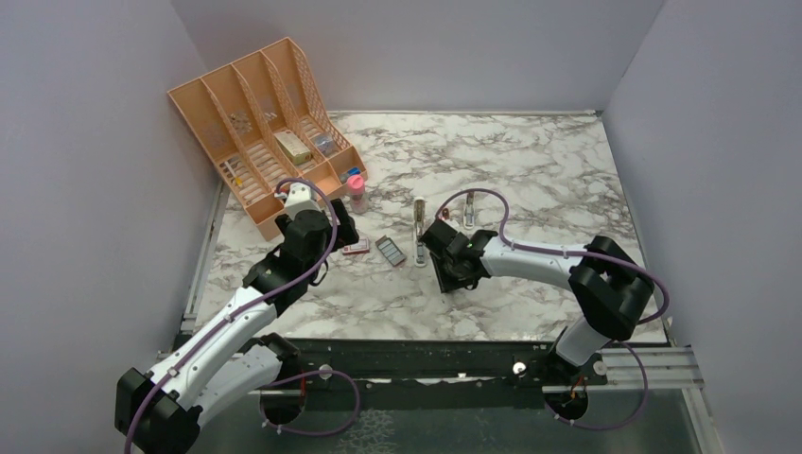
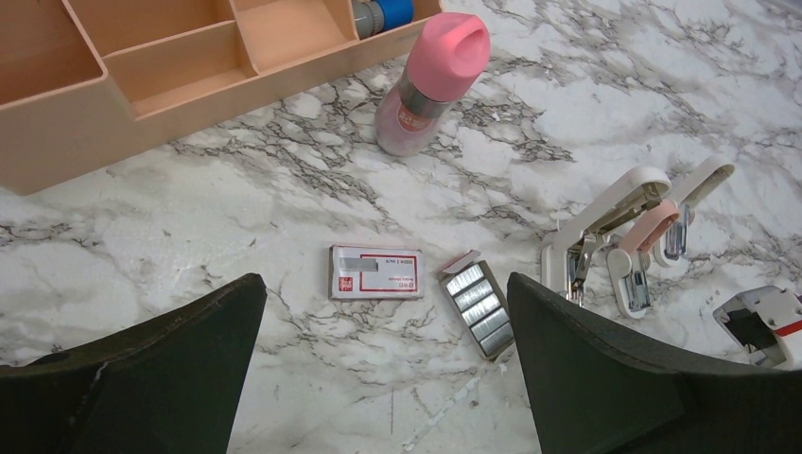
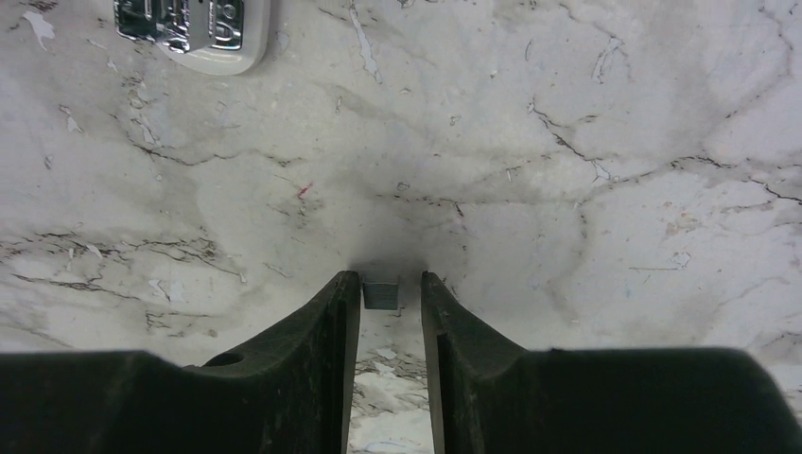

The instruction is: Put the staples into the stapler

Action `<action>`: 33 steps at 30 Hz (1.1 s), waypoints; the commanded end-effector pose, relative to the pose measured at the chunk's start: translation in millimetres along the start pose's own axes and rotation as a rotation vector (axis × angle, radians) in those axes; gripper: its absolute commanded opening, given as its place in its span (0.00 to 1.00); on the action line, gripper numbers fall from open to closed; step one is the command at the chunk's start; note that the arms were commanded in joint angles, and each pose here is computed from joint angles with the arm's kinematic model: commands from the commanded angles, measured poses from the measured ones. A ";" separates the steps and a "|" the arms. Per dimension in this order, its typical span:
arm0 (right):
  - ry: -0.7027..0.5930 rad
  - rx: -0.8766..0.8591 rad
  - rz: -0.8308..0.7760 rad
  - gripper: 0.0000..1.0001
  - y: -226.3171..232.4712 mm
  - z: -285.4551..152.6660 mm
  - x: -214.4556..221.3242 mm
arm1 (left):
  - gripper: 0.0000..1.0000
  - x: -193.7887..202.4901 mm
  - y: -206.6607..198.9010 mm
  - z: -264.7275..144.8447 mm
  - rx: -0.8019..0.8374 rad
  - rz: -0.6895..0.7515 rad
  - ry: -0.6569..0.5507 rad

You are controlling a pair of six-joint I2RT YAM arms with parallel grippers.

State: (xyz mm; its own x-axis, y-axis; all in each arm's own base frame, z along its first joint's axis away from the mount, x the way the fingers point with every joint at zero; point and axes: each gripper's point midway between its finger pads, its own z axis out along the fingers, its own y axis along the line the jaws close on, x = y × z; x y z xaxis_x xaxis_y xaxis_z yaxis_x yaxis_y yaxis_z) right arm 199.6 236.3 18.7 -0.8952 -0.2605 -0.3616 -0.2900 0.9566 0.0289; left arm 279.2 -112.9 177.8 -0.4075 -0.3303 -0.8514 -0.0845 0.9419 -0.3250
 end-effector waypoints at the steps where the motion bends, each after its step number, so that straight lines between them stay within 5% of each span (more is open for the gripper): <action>1: -0.042 -0.017 0.004 0.34 7.2 -0.1 -15.4 | 0.99 -2.1 -1.0 0.2 0.010 -0.012 -0.011; 33: 0.034 0.097 0.102 0.23 -4.7 2.0 -5.0 | 0.99 -1.3 -1.8 0.5 0.013 -0.011 -0.008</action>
State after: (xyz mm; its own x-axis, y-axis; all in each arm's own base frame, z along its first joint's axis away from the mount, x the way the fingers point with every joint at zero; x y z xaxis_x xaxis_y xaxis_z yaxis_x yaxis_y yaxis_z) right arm 201.2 241.8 16.9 -0.9290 -0.1868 -0.3195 -0.2042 0.9787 0.0216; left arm 279.2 -112.9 177.8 -0.4075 -0.3307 -0.8513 -0.0847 0.9418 -0.3253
